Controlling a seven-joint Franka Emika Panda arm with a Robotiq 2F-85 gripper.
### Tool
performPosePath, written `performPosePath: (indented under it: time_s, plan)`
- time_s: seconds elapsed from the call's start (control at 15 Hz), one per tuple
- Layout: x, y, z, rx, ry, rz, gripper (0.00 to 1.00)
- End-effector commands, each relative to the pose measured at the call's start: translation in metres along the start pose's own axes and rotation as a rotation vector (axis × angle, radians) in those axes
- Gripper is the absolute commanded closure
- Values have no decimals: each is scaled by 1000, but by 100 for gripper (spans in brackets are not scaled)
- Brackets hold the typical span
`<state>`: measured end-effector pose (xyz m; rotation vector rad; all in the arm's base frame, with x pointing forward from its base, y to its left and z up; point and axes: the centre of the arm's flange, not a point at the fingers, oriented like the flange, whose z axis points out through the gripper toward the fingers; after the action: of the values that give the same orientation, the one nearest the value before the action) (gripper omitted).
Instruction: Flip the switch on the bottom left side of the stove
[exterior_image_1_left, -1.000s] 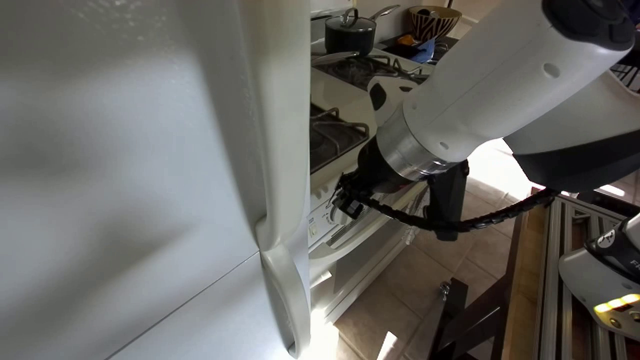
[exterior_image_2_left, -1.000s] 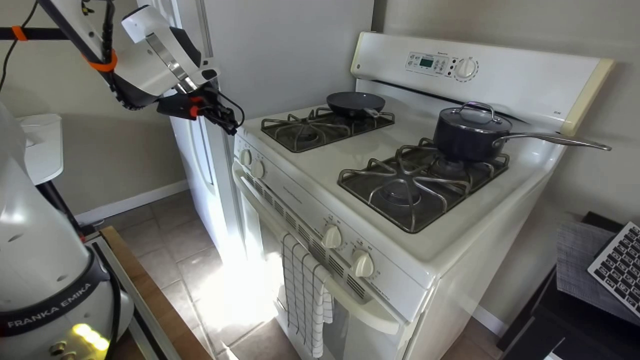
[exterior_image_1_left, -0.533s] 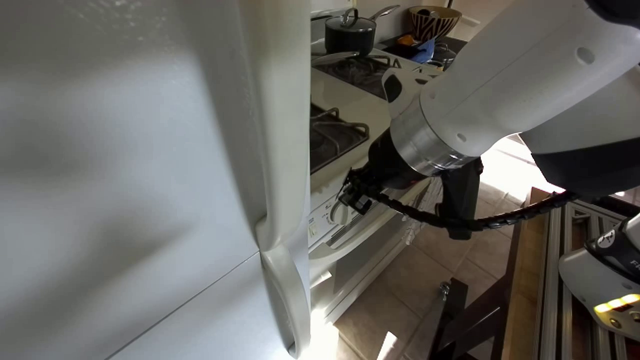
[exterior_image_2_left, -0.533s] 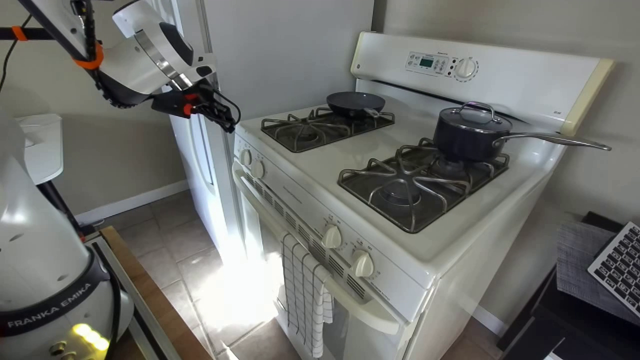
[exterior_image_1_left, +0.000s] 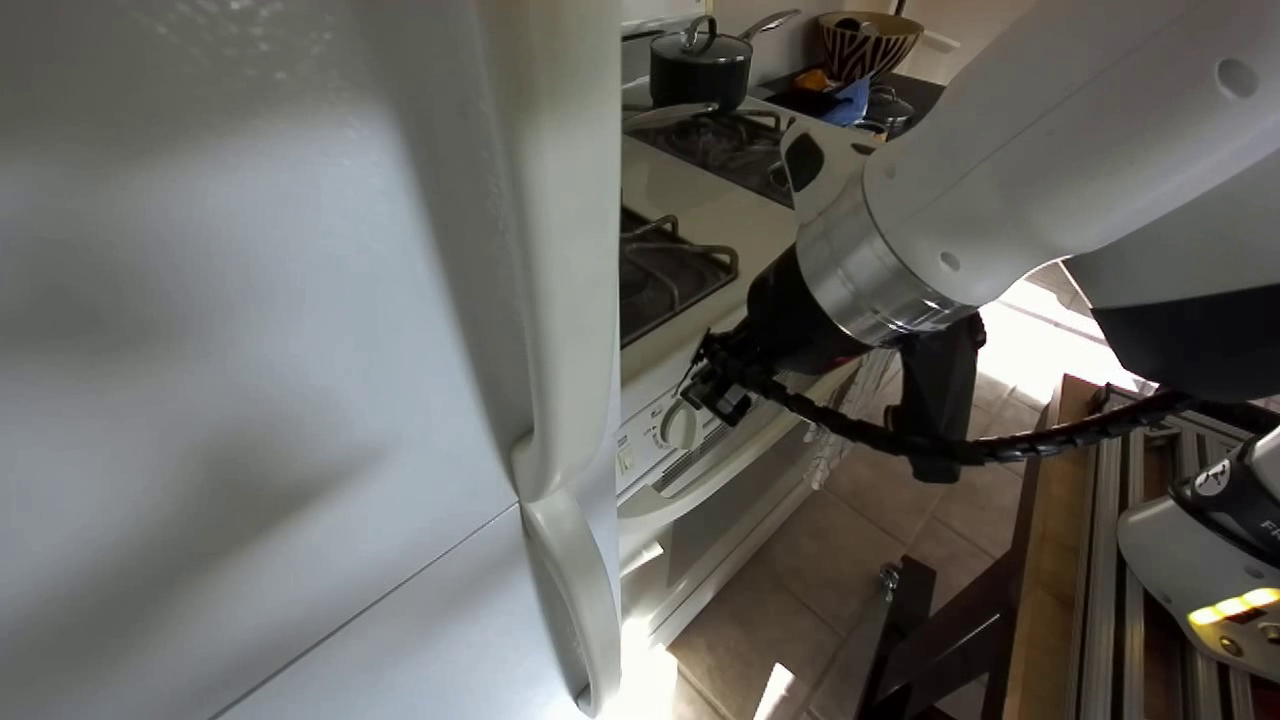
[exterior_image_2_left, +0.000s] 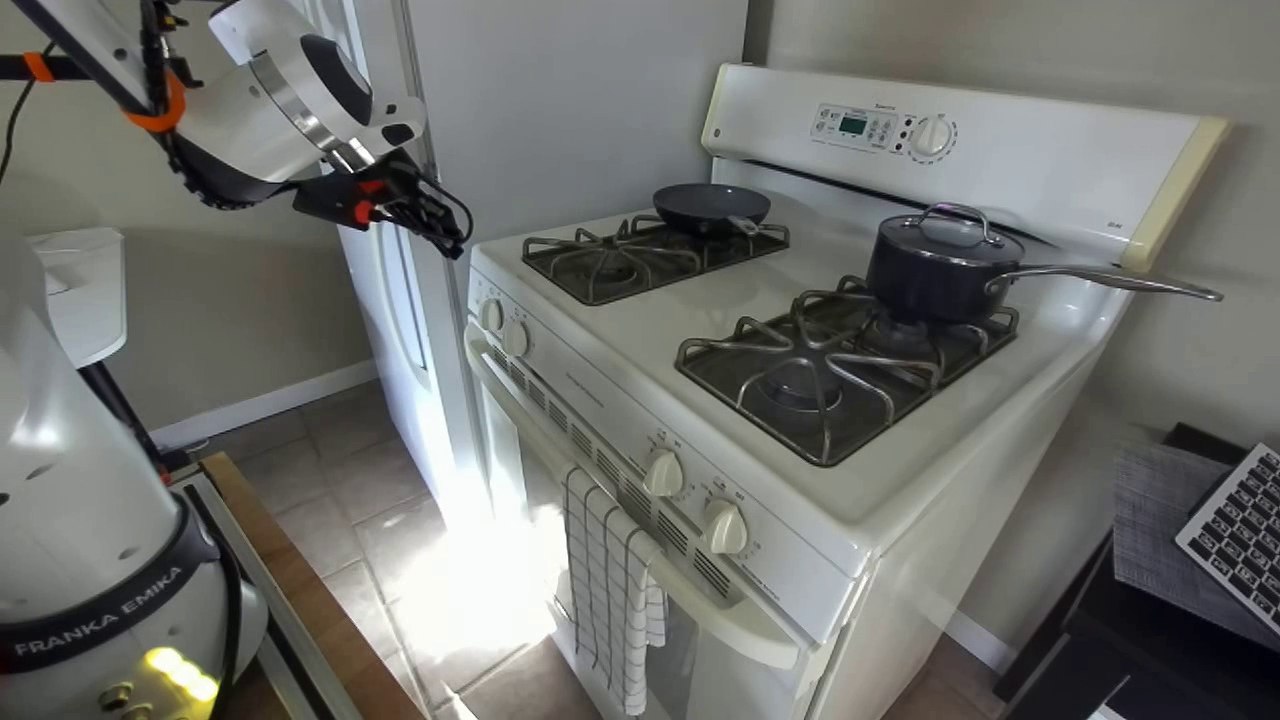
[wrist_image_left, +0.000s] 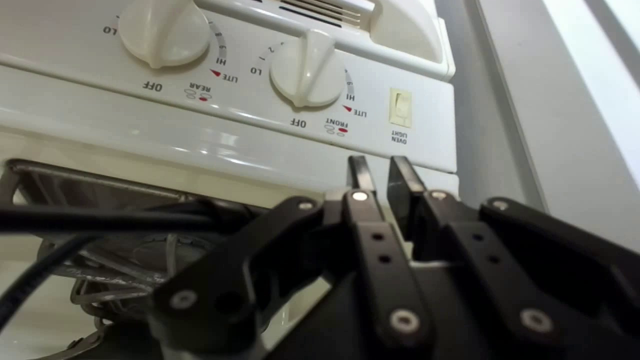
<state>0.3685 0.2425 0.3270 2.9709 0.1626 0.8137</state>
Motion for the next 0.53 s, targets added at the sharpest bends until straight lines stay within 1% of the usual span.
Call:
performPosePath:
  time_s: [0.0,0.27,0.33,0.4,0.47]
  plan:
    - [-5,5,-16,5,5,13,57]
    - [-4,5,-18,-1,4,23,57]
    - [-4,4,-19,6,2,9,57]
    - [2,-1,-5,5,8,15,82]
    - [2,-1,-6,6,8,13,82]
